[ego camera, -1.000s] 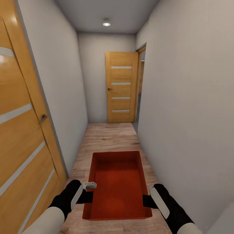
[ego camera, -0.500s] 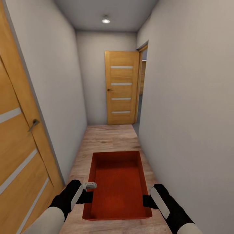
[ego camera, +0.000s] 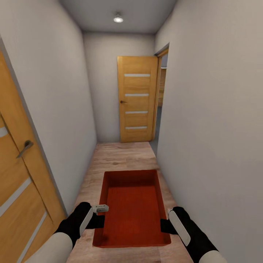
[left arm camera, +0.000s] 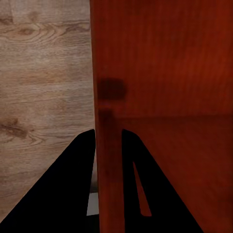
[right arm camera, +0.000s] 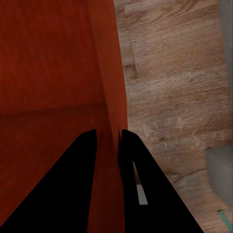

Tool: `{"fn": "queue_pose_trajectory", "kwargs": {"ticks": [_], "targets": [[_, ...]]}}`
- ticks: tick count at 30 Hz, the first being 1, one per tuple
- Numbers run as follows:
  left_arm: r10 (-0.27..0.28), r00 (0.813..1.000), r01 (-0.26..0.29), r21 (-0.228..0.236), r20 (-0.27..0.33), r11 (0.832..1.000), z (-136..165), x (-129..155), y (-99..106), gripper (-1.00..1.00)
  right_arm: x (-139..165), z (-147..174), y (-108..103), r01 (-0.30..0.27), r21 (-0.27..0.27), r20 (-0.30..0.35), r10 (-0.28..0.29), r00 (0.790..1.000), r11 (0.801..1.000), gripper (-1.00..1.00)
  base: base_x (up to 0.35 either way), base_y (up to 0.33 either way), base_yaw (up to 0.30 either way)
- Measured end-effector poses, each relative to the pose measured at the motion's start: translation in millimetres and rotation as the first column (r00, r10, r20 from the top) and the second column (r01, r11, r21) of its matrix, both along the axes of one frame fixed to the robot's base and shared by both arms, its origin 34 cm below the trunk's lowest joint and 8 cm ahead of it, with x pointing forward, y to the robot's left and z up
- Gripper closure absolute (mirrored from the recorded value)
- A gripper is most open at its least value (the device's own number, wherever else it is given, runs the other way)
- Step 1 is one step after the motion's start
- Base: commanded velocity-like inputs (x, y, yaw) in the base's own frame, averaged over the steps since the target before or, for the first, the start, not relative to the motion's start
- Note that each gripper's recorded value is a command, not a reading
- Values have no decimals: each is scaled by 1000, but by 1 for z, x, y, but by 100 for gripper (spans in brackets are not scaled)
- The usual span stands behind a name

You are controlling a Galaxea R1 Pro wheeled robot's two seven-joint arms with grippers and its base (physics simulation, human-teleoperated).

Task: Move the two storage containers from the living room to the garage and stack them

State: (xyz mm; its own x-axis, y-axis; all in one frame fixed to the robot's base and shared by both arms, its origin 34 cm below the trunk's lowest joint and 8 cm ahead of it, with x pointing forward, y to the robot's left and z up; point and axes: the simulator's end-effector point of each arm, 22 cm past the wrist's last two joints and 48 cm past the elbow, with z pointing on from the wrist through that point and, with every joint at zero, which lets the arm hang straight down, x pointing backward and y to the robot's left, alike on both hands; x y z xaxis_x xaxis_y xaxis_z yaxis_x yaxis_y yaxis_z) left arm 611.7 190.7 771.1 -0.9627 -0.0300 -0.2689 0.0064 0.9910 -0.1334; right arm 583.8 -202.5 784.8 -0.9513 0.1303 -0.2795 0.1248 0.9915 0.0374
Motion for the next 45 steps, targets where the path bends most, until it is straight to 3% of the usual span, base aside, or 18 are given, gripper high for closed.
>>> {"fn": "queue_pose_trajectory", "kwargs": {"ticks": [45], "targets": [[1,1000,-1,-2,1,1000,0,0,0,100,1,1,0,-2,-3,2,2,1000,1000,100,311,0,0]]}}
